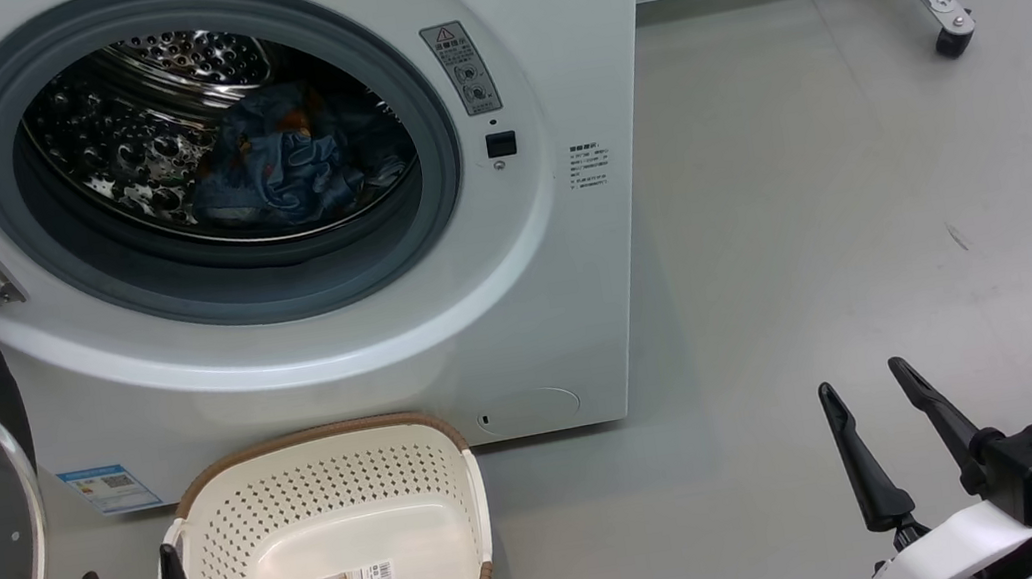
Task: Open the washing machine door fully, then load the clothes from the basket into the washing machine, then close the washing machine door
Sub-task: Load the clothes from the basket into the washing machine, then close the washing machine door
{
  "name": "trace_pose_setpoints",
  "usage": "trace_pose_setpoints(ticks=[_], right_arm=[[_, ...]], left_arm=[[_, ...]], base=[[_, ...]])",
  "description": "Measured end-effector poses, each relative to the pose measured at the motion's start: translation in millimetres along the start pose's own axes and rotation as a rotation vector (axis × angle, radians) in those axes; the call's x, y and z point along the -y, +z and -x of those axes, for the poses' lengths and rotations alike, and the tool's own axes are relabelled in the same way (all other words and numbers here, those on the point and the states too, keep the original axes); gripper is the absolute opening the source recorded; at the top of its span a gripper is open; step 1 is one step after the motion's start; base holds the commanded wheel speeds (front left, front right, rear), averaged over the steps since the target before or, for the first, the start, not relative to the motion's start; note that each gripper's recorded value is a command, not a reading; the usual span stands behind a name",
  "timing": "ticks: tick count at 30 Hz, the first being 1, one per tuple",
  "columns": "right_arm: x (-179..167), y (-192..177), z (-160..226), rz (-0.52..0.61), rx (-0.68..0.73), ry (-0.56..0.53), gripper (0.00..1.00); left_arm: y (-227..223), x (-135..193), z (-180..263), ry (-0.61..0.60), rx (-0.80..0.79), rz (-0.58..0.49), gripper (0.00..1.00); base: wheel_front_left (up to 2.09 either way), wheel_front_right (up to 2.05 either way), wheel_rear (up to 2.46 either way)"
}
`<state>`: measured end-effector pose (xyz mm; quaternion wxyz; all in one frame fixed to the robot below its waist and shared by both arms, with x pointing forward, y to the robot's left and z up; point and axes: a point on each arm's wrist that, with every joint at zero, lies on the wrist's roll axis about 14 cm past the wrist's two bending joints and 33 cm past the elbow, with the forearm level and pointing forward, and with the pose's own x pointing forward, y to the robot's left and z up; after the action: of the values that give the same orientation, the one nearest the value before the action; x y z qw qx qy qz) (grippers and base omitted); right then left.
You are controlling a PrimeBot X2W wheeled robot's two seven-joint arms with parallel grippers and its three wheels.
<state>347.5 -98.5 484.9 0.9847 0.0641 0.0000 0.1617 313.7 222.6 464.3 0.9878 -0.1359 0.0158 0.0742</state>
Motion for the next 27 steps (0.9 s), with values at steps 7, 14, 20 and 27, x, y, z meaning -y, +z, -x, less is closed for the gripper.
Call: trace_pose_setpoints(ticks=[7, 14, 20, 27], right_arm=[[7, 0, 3, -0.001, -0.002, -0.023, 1.0], [9, -1, 3, -0.003, -0.003, -0.032, 1.0], [9, -3, 2, -0.002, -0.008, -0.033, 1.0], [9, -5, 0, -0.004, -0.015, -0.03, 1.0]], left_arm=[[2, 5, 4, -0.016, 0.005, 0.008, 1.0], [0, -3, 6, 0.006, -0.005, 0.006, 1.0], [-8, -16, 7, 0.038, -0.032, 0.005, 1.0], [-17, -29, 10, 0.075, -0.061, 0.009, 1.0]], base=[[-0.01, 0.03, -0.02], [-0.23, 0.28, -0.04], [-0.52, 0.52, 0.0], [-0.8, 0.8, 0.0]])
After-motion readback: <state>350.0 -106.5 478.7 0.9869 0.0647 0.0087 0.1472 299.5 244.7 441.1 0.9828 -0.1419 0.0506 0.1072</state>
